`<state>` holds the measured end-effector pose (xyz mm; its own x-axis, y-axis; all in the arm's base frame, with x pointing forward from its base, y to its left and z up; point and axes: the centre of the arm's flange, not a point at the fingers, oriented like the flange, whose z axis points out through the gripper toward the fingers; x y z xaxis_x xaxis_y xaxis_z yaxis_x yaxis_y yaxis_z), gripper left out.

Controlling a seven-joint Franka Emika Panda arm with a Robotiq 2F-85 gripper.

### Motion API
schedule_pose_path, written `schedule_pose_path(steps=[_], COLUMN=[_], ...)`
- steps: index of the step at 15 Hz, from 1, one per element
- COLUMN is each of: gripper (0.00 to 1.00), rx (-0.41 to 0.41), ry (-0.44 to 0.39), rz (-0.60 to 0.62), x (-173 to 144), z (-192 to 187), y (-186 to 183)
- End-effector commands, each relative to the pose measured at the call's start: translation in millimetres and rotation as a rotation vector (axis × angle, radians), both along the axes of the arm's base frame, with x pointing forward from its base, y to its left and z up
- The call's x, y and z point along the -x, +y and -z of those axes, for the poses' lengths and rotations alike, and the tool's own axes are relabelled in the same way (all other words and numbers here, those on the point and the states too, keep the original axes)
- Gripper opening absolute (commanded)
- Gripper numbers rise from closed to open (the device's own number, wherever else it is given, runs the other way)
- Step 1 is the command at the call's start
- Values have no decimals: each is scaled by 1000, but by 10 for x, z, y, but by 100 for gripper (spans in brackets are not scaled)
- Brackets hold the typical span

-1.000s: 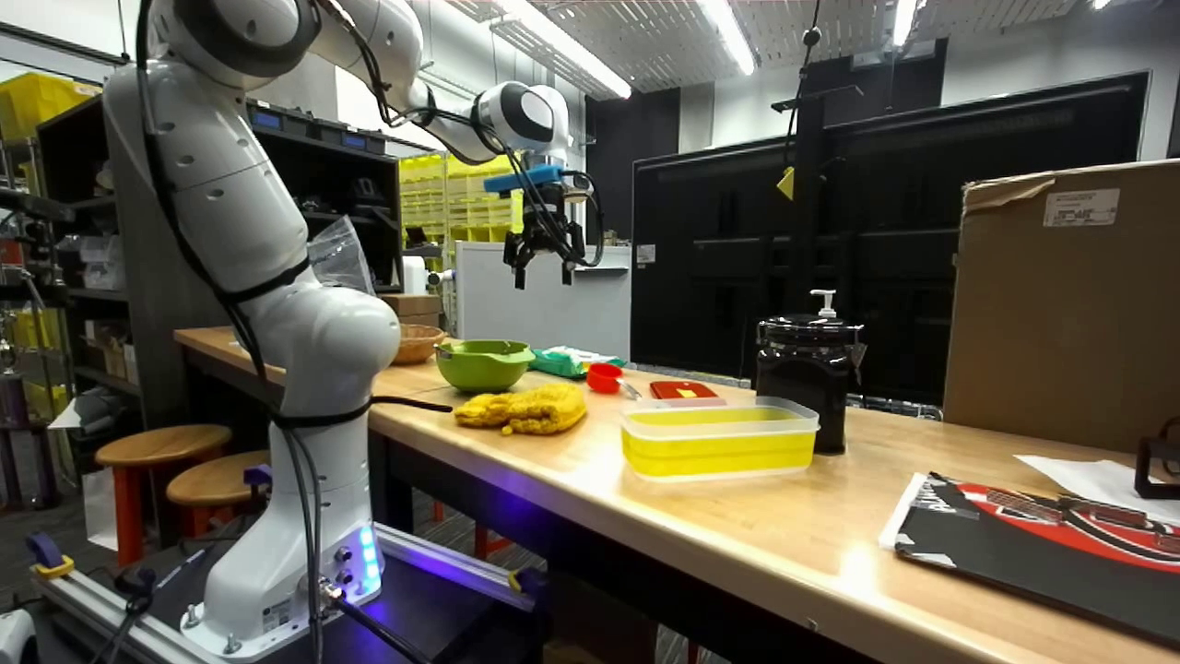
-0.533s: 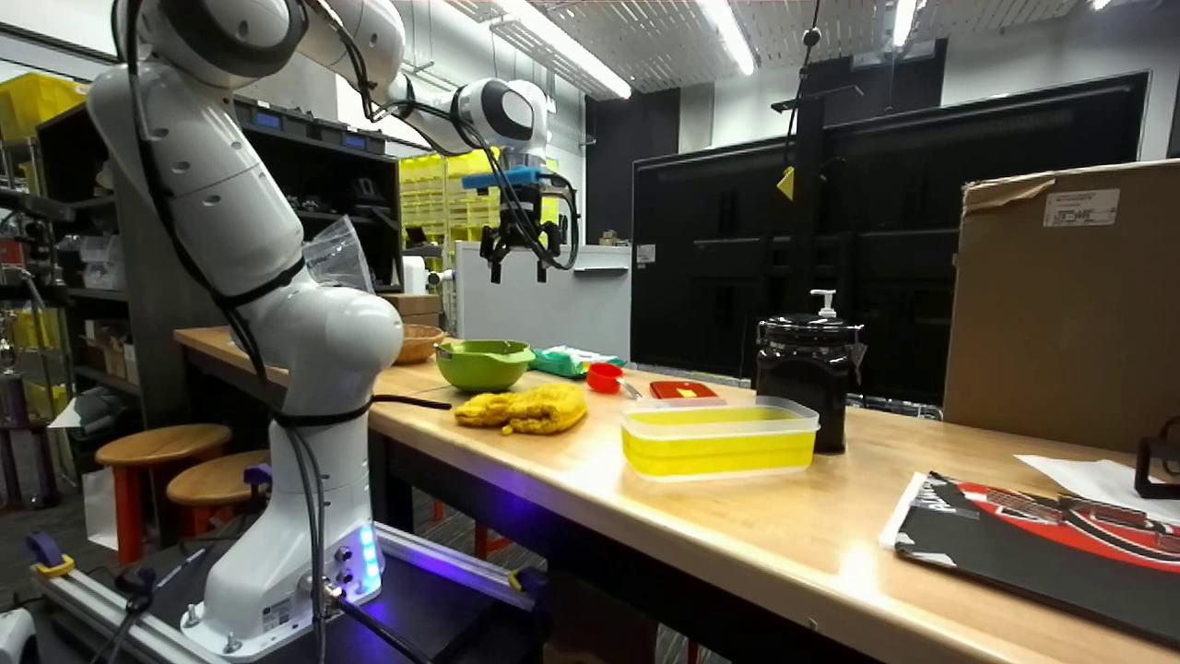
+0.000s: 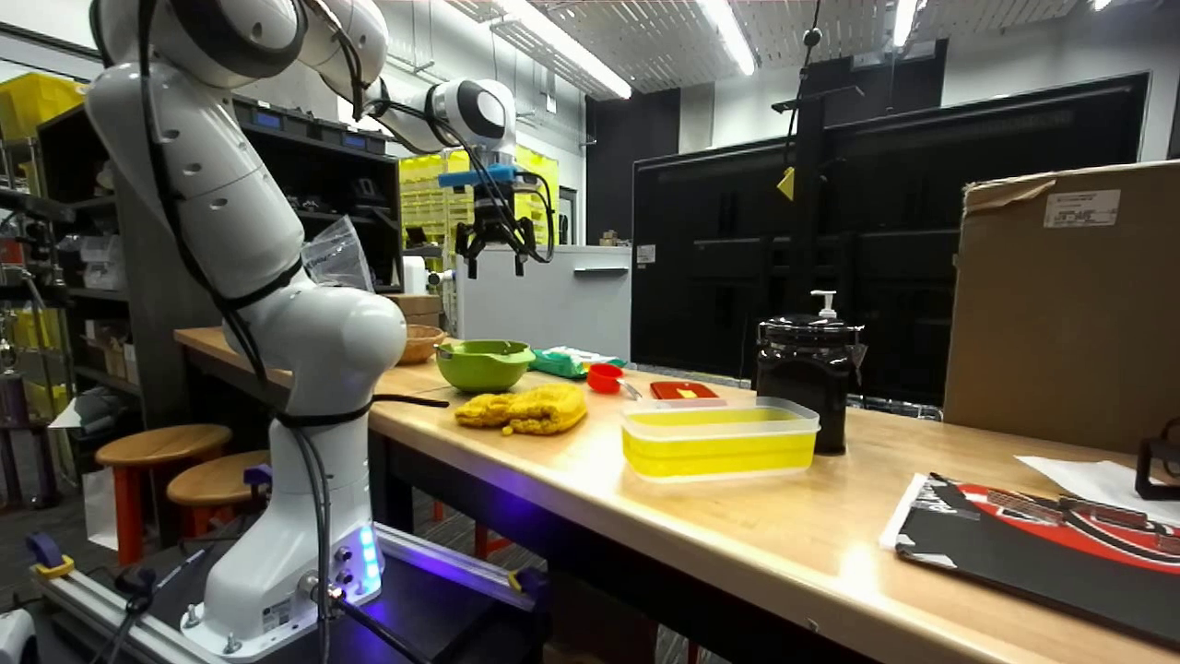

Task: Put the red lid on the counter.

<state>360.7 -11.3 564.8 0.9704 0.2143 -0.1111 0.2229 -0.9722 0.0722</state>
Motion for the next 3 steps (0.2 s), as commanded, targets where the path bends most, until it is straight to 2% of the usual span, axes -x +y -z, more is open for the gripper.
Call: schedule_pose_path(steps=[1,3], gripper=[100,100], rx=[1,1], ry=[-1,-1], rz=[-4,-5], x=[3,4], z=[-2,-2], y=[17,19])
